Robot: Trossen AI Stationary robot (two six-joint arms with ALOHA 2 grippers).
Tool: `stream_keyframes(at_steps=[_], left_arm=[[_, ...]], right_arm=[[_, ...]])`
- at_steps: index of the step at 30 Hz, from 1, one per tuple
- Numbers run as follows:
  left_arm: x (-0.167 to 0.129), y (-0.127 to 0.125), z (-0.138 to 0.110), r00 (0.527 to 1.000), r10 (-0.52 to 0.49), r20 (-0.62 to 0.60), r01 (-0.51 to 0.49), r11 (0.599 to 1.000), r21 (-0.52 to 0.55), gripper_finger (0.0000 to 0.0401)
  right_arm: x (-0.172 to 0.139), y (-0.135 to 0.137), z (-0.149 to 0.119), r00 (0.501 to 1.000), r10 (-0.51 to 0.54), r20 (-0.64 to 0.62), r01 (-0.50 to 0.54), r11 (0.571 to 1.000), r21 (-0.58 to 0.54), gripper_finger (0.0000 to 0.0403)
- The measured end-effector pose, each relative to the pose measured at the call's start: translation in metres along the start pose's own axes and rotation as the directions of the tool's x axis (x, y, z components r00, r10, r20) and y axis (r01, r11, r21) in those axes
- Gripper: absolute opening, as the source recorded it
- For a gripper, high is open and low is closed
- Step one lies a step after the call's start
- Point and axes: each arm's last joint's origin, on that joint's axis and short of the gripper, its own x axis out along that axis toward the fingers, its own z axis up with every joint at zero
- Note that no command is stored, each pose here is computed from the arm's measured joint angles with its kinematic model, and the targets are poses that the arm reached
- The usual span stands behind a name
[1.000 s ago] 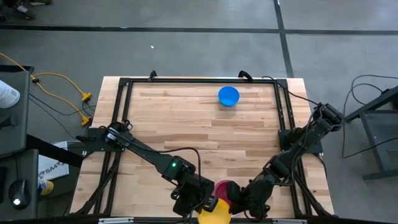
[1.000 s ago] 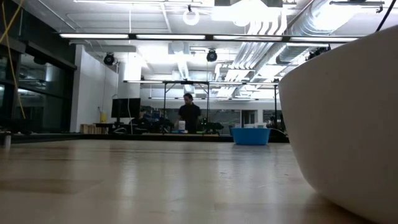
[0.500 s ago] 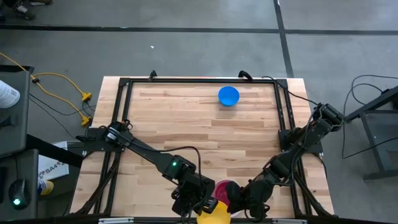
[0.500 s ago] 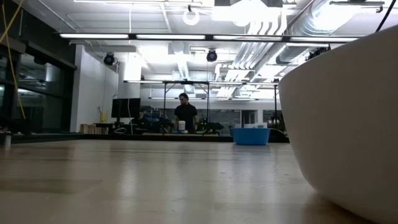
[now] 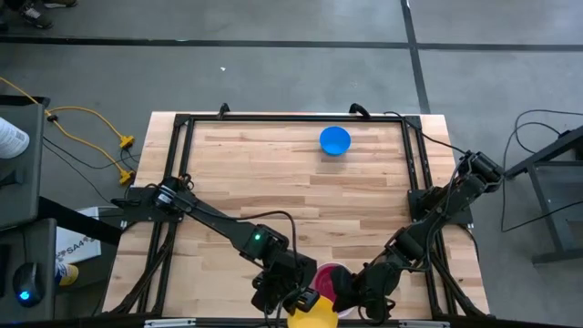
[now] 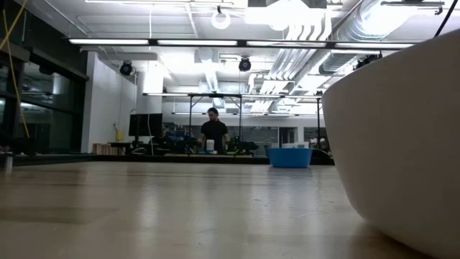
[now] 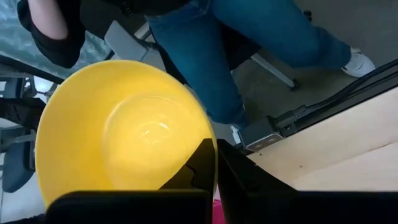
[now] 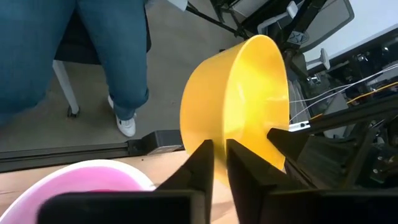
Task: Nest bowls inside each other
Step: Stack the yellow bowl on the red bowl
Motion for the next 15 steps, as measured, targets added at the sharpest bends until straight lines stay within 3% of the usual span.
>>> stream_keyframes(at_steps=[3,9,15], left_arm=[[0.0,0.0001,0.0001,1.0,0.001,0.003,-0.001,1.0,0.003,0.0],[0.0,0.0002,0.0001,1.0,0.001,0.003,-0.001,1.0,-0.006,0.0004],[-0.0011,0.0016,0.0004,1.0,0.011,0.009,-0.011,1.0,-0.019,0.0036]], right_arm=[[0.0001,0.0003,-0.0002,1.0,0.003,0.0,-0.003,1.0,-0.001,0.001],[0.0002,0.0008,-0.0005,1.0,0.01,0.0,-0.01,1.0,0.007,0.0005],[0.0008,0.0024,-0.002,0.999,0.037,0.006,-0.038,0.999,0.03,0.0003]])
